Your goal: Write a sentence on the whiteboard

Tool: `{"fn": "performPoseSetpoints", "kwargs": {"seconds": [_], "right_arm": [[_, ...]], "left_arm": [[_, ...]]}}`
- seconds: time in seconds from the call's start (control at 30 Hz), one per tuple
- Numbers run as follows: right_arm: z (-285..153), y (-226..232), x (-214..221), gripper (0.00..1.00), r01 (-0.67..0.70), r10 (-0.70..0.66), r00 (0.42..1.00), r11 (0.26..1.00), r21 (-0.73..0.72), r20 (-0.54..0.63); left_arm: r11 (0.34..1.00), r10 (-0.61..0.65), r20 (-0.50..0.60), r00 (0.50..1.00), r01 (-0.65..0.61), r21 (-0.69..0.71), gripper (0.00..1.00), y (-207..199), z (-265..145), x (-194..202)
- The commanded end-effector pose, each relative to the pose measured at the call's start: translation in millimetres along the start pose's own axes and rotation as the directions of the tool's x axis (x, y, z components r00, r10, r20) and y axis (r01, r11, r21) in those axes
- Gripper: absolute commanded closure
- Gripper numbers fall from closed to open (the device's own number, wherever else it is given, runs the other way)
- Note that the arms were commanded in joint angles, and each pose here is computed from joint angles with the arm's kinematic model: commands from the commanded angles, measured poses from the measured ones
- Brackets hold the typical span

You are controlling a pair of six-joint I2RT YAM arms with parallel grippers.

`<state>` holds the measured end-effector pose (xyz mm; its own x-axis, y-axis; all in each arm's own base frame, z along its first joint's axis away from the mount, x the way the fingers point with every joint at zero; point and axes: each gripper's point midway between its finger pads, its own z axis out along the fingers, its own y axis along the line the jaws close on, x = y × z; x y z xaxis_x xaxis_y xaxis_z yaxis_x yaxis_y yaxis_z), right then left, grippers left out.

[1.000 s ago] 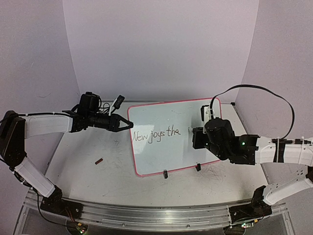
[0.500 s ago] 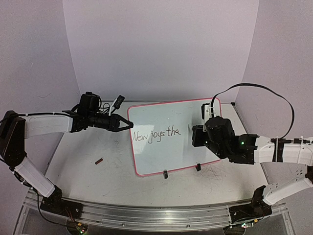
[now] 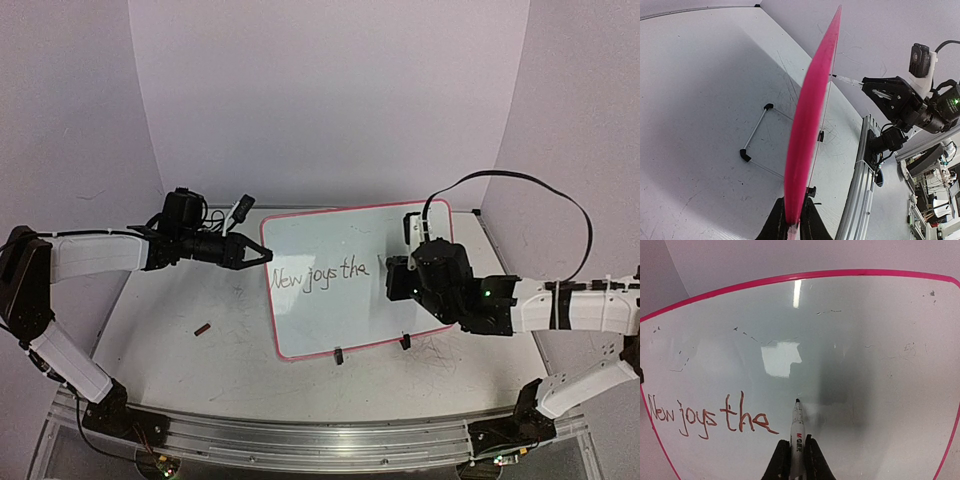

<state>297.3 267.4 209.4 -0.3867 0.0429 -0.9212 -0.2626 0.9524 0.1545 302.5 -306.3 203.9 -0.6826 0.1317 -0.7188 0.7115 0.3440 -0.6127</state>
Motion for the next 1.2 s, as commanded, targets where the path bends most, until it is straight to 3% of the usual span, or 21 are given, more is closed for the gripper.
{"fn": "performPoseSetpoints", "kwargs": {"seconds": [0.0, 1.17], "right_arm": [[5, -1, -15, 1.0, -0.025, 0.024, 0.999, 0.999, 0.021, 0.044], [-1, -8, 41, 1.0, 0.014, -0.017, 0.991, 1.0, -0.022, -0.134]], "left_arm": [[0.999, 0.015, -0.024, 1.0, -0.014, 0.032, 0.91, -17, 6, -1], [0.999, 0.015, -0.026, 1.0, -0.014, 0.031, 0.91, -17, 6, 0]]}}
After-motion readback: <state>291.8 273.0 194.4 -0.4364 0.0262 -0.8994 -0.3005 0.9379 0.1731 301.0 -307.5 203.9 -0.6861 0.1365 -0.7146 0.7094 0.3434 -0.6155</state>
